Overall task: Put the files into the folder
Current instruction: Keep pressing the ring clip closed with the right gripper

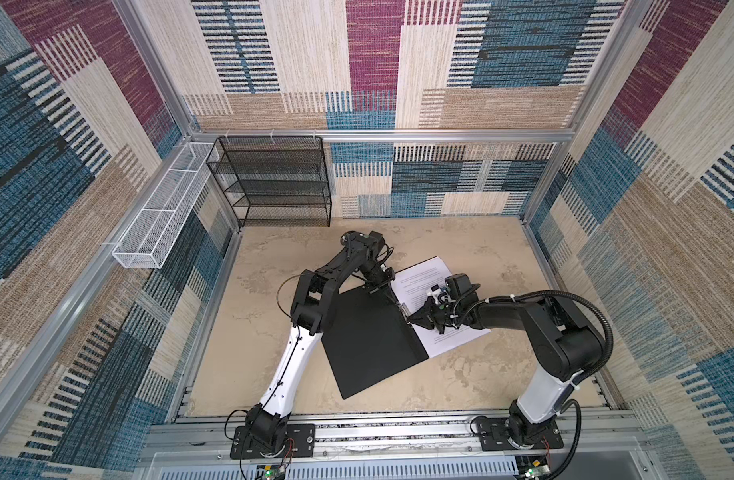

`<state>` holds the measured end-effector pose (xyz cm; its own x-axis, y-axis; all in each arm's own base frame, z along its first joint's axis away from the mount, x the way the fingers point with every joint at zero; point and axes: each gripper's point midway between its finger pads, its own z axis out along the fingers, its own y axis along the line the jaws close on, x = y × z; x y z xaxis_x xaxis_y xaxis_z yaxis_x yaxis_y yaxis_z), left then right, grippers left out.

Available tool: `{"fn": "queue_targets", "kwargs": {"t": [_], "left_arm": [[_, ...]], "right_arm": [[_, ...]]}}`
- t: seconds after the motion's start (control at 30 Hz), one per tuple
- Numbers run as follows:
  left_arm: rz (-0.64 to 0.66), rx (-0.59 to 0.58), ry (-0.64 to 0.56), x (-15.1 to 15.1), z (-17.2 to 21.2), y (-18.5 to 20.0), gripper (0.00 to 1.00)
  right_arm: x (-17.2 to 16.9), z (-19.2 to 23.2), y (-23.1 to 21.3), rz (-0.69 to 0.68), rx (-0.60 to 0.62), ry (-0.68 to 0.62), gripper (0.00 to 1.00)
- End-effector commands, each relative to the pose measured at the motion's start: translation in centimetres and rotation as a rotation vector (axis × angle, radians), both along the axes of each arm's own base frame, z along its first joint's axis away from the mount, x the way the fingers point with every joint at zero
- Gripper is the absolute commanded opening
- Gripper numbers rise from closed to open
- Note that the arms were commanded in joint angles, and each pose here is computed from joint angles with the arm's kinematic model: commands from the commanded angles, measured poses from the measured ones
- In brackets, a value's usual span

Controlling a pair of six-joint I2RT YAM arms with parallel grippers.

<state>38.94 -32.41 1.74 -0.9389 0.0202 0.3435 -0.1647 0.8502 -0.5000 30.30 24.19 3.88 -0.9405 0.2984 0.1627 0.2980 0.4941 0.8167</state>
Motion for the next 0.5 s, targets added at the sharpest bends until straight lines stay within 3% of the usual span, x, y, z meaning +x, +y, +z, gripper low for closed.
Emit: {"fn": "queue_targets", "kwargs": {"t": [0.0,0.13,0.47], "left_arm": [[-0.051,0.267,-0.188,2.8,-4.1,4.1,0.07],[-0.048,0.243,-0.239,3.9,-2.4,3.5,0.16],[-0.045,0.183,-0.28,5.1,-0.9,2.2,0.18]], "right_arm": [[-0.2,-2.4,-1.3,-0.079,-0.081,0.073,0.0],[-0.4,-2.6,-0.8,-0.082,-0.045,0.085,0.0],[0.6,-1.6,-0.3,-0.12,-0.011,0.049,0.0]]}}
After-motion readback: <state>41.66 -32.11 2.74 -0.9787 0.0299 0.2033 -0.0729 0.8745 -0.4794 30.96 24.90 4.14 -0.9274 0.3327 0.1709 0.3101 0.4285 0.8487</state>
